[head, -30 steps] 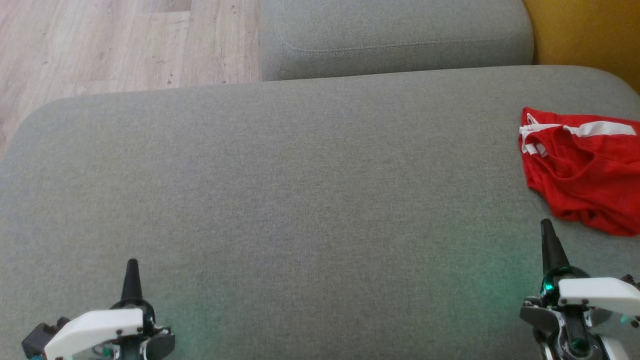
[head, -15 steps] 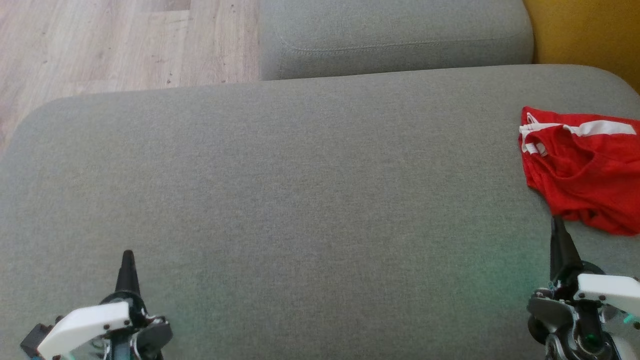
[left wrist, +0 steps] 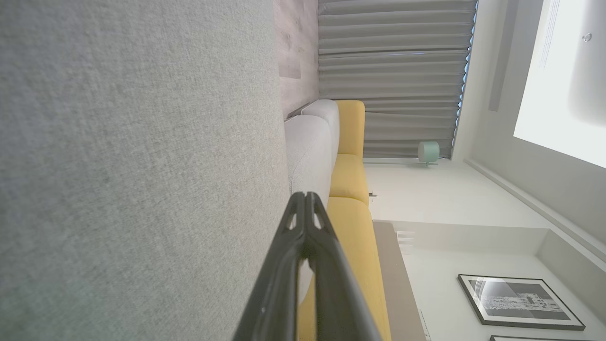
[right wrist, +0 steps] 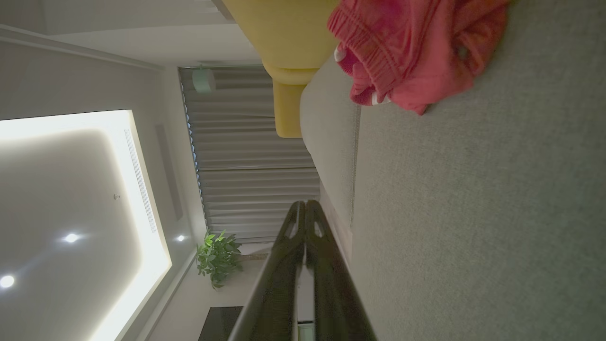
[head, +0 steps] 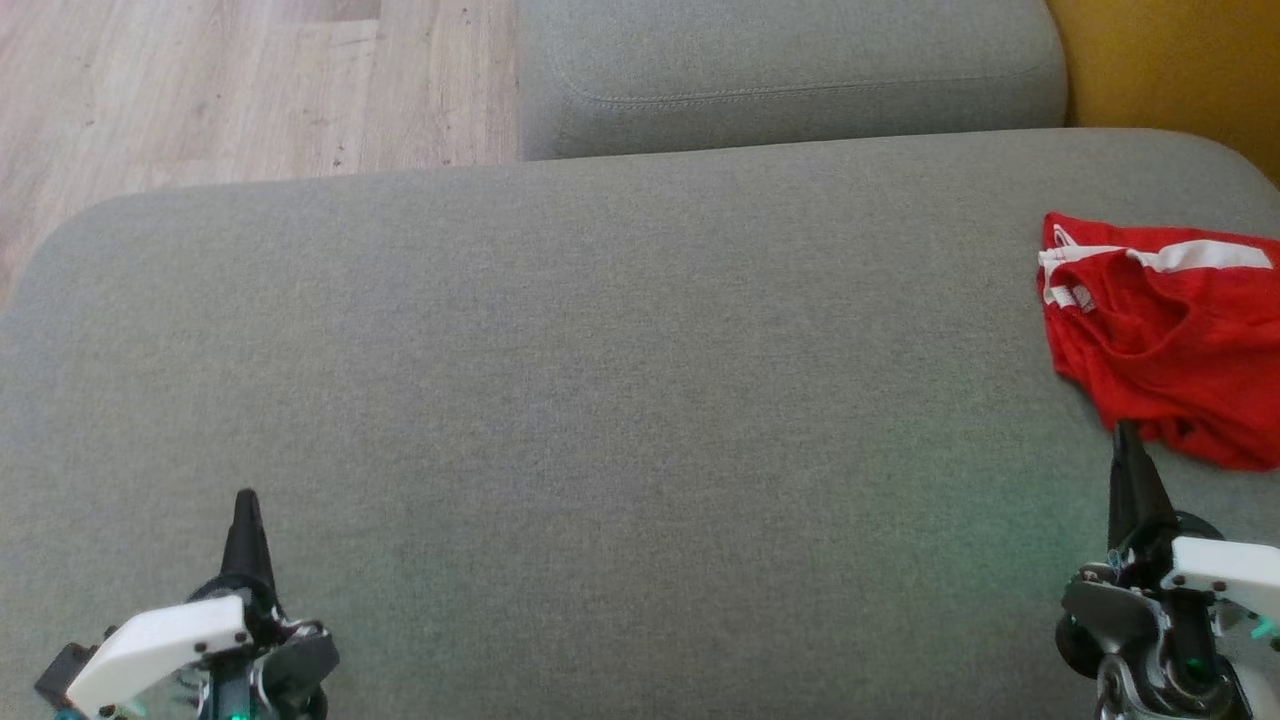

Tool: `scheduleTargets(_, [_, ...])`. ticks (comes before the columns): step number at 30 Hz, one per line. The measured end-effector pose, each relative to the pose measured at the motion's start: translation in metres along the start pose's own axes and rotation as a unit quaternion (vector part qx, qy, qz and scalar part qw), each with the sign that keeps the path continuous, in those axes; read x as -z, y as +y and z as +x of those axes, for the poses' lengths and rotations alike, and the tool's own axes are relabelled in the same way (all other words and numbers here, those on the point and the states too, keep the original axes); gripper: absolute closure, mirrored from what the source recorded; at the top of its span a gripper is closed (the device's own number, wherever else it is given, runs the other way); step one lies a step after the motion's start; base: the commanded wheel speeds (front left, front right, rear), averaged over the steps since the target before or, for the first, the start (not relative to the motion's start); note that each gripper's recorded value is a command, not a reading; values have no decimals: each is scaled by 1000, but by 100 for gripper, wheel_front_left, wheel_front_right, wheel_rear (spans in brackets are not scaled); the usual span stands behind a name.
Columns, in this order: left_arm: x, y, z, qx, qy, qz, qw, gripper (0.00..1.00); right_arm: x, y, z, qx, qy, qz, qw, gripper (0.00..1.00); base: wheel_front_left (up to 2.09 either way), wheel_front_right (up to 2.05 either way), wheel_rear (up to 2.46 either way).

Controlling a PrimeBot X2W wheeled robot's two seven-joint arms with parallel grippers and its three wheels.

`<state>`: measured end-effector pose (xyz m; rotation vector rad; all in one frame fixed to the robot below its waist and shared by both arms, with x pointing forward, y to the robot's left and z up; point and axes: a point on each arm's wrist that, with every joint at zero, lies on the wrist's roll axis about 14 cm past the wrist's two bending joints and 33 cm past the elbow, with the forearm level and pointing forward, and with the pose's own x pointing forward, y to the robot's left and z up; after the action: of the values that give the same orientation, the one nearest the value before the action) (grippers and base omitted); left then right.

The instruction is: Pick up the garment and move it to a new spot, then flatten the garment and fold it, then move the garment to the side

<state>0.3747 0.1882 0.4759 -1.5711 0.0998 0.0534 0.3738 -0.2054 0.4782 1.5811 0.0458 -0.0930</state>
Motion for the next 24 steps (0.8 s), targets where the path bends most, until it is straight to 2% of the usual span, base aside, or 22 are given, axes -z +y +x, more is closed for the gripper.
scheduleTargets(24, [0, 0, 0, 0, 0, 0, 1000, 100, -1, 0, 0, 0, 1, 1, 1000, 100, 0, 0, 0])
